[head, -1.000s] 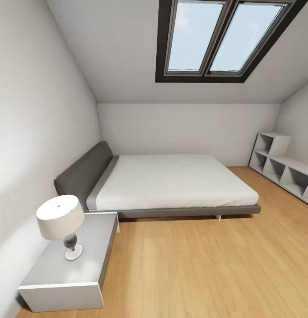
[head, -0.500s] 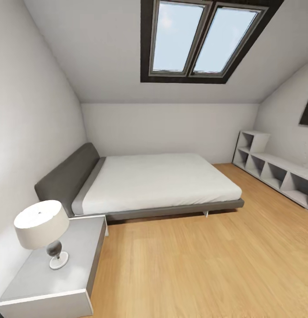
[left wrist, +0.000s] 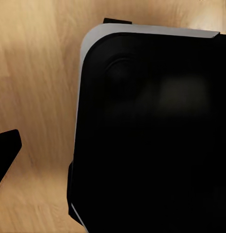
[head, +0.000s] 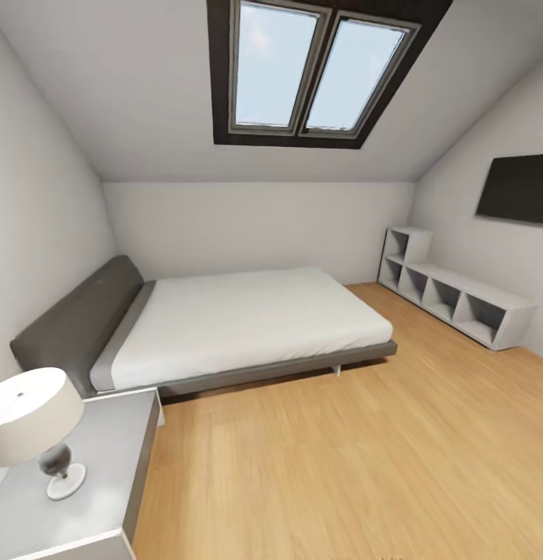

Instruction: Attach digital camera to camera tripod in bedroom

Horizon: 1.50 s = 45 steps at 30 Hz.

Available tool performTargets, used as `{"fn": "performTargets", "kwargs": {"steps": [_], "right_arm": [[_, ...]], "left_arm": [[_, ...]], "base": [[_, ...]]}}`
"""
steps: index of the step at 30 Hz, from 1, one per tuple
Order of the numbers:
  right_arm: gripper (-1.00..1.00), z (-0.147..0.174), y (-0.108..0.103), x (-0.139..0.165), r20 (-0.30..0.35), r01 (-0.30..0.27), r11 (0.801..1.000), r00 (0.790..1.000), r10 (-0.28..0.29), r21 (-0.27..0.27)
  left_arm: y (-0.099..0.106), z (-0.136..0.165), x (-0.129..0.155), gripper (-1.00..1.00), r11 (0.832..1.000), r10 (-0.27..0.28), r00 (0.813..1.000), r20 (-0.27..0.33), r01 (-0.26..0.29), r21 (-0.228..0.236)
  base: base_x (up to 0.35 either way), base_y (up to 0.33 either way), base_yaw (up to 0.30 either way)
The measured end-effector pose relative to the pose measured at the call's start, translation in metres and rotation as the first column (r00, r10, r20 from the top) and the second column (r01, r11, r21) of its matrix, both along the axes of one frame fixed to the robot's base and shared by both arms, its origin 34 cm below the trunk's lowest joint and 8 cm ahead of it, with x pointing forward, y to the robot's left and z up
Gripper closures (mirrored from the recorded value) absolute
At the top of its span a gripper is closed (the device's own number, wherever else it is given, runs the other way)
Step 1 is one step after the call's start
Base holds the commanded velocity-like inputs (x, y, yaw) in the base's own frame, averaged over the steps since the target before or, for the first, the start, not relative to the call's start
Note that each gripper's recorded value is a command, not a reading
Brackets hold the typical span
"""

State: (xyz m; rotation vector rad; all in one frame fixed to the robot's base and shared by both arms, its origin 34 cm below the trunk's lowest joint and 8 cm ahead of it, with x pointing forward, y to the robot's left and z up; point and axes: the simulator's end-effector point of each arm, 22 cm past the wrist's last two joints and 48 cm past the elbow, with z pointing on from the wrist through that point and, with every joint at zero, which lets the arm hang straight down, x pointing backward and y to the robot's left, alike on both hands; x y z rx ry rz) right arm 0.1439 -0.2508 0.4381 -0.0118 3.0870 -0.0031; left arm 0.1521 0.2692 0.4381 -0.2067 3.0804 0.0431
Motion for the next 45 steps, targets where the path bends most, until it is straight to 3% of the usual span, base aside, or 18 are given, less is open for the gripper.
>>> {"fn": "performTargets", "kwargs": {"steps": [45], "right_arm": [[-1.00,0.0000,0.0018,0.0039,0.009,-0.007,1.000,1.000,0.007,0.013]], "left_arm": [[0.0010,0.0002,0.0044,-1.00,1.000,-0.001,1.000,0.011,0.001,0.001]], "base": [[0.000,0.000,-0.284]]}}
